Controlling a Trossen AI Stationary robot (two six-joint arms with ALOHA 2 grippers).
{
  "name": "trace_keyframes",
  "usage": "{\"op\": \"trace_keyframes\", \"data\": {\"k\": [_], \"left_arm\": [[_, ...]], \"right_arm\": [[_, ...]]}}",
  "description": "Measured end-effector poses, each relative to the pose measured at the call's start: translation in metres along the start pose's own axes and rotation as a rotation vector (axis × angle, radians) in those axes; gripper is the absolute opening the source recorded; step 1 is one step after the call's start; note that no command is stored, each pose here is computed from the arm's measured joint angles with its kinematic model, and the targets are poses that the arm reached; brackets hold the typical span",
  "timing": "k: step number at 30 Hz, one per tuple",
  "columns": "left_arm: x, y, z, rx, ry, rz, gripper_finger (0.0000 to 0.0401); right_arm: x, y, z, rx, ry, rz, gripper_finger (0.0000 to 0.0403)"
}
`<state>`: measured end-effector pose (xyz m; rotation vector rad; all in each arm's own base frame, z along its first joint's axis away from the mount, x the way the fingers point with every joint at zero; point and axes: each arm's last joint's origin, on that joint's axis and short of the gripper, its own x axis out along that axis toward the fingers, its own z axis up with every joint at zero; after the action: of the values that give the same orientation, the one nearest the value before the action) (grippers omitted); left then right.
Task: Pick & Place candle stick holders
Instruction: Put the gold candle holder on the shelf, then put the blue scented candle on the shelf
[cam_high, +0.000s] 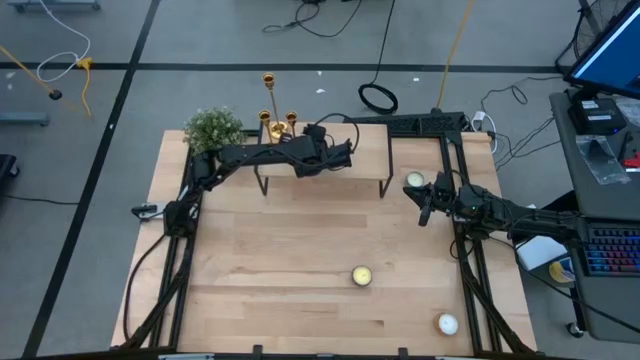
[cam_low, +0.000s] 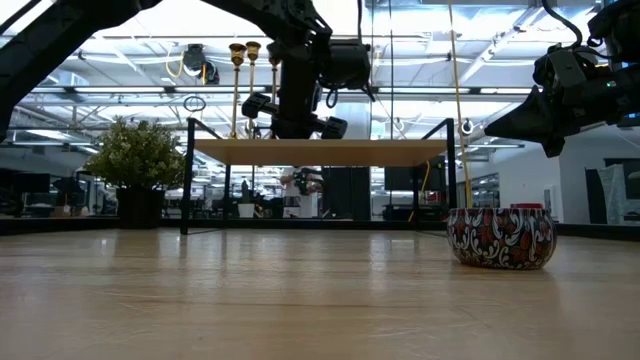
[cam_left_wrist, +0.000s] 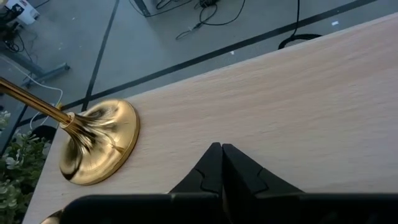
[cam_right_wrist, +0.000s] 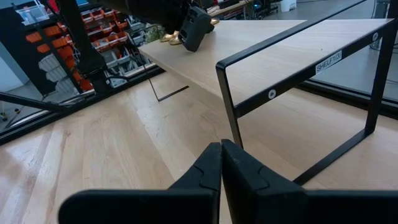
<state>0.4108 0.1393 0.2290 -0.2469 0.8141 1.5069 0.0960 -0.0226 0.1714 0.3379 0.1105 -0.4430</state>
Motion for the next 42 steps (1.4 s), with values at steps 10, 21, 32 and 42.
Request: {"op": "trace_keyframes", "data": {"k": [10,21,32,42], "left_arm": [[0.007,0.004,0.005,0.004,-0.004,0.021,0.0014],[0.002,0.001,0.002,0.017,-0.015,0.015,0.0029],[-0.004,-0.002,-0.001,0.018,-0.025,-0.003,0.0119],[-0.028,-0.01,0.003,0.01,-0.042,-0.083,0.0222]], "right_arm": [[0.0,0.0,0.0,0.0,0.0,0.0,0.0004],[0.0,0.0,0.0,0.0,0.0,0.0,0.0004],[0.0,0.0,0.0,0.0,0.0,0.0,0.0004],[0.0,0.0,0.0,0.0,0.0,0.001,0.0004]]}}
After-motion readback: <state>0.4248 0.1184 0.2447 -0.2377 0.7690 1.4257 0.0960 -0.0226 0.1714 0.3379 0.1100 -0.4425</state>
